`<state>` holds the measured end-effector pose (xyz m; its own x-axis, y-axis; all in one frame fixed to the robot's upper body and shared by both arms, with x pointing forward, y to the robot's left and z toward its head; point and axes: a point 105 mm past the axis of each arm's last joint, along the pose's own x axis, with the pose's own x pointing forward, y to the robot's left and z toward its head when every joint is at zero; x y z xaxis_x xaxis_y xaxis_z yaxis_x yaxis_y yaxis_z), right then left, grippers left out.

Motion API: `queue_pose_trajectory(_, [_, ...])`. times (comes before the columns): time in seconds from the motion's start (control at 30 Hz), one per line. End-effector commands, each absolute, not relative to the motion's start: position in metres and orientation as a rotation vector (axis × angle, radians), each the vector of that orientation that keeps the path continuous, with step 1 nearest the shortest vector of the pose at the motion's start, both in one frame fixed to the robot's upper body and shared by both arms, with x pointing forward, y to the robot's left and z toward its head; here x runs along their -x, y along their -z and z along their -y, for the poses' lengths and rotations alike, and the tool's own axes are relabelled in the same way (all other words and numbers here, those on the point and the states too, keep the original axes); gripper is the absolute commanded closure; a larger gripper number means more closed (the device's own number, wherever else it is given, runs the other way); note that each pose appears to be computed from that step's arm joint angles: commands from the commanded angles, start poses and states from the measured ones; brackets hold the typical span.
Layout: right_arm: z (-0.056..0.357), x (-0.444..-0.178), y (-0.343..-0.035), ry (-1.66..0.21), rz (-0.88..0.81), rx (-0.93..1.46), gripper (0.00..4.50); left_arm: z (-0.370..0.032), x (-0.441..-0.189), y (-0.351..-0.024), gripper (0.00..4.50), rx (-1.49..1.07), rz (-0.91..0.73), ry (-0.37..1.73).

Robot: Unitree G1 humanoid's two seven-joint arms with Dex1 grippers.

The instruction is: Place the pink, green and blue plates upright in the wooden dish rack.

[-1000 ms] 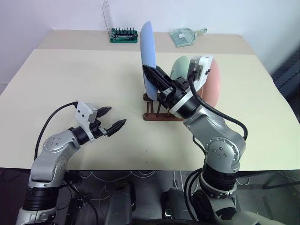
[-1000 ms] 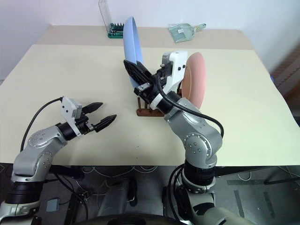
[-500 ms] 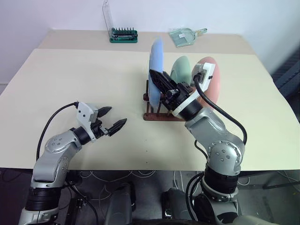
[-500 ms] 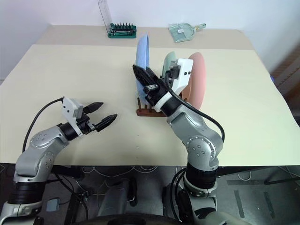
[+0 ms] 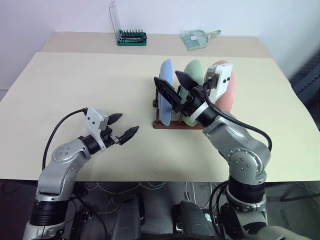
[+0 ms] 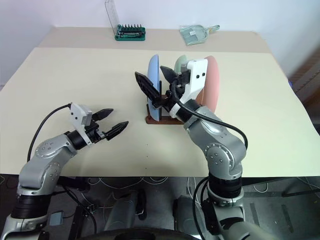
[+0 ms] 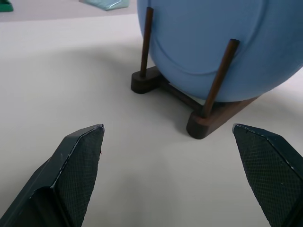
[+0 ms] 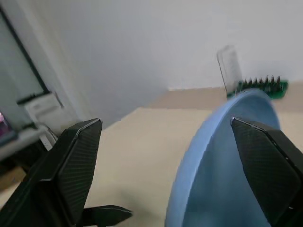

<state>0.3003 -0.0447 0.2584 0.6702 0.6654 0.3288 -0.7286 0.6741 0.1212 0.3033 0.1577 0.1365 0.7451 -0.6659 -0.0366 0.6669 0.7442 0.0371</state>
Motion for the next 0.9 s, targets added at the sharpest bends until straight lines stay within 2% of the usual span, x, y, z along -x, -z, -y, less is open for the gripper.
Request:
queue_pose_trajectory(0.03, [0.046,-0.281,-0.287,-0.838,0.441,-0.047,0.08,-0.153,-0.303,-0.149,0.0,-0.056,0.028,0.743])
queue_pose_trajectory(0.17, [0.084,-0.271,-0.31,-0.771,0.576,0.123,0.08,-0.153,-0.306,-0.148,0.0,-0.057,0.033,0.733])
queue_pose_trajectory(0.27, [0.143,-0.277,-0.327,-0.565,0.622,0.135,0.08,-0.153,-0.309,-0.143,0.0,-0.064,0.028,0.726])
queue_pose_trajectory(0.4, [0.216,-0.281,-0.32,-0.302,0.588,0.152,0.08,-0.153,-0.315,-0.138,0.0,-0.063,0.025,0.717])
queue_pose_trajectory(0.5, [0.255,-0.277,-0.292,-0.197,0.503,0.157,0.08,-0.15,-0.319,-0.134,0.0,-0.054,0.021,0.726])
queue_pose_trajectory(0.63, [0.28,-0.266,-0.233,-0.171,0.306,0.193,0.08,-0.161,-0.326,-0.125,0.0,-0.071,0.0,0.7])
queue_pose_trajectory(0.77, [0.292,-0.26,-0.191,-0.153,0.182,0.161,0.08,-0.177,-0.328,-0.117,0.0,-0.094,-0.022,0.667])
queue_pose_trajectory(0.9, [0.292,-0.265,-0.163,-0.179,0.098,0.19,0.08,-0.186,-0.329,-0.113,0.0,-0.112,-0.031,0.63])
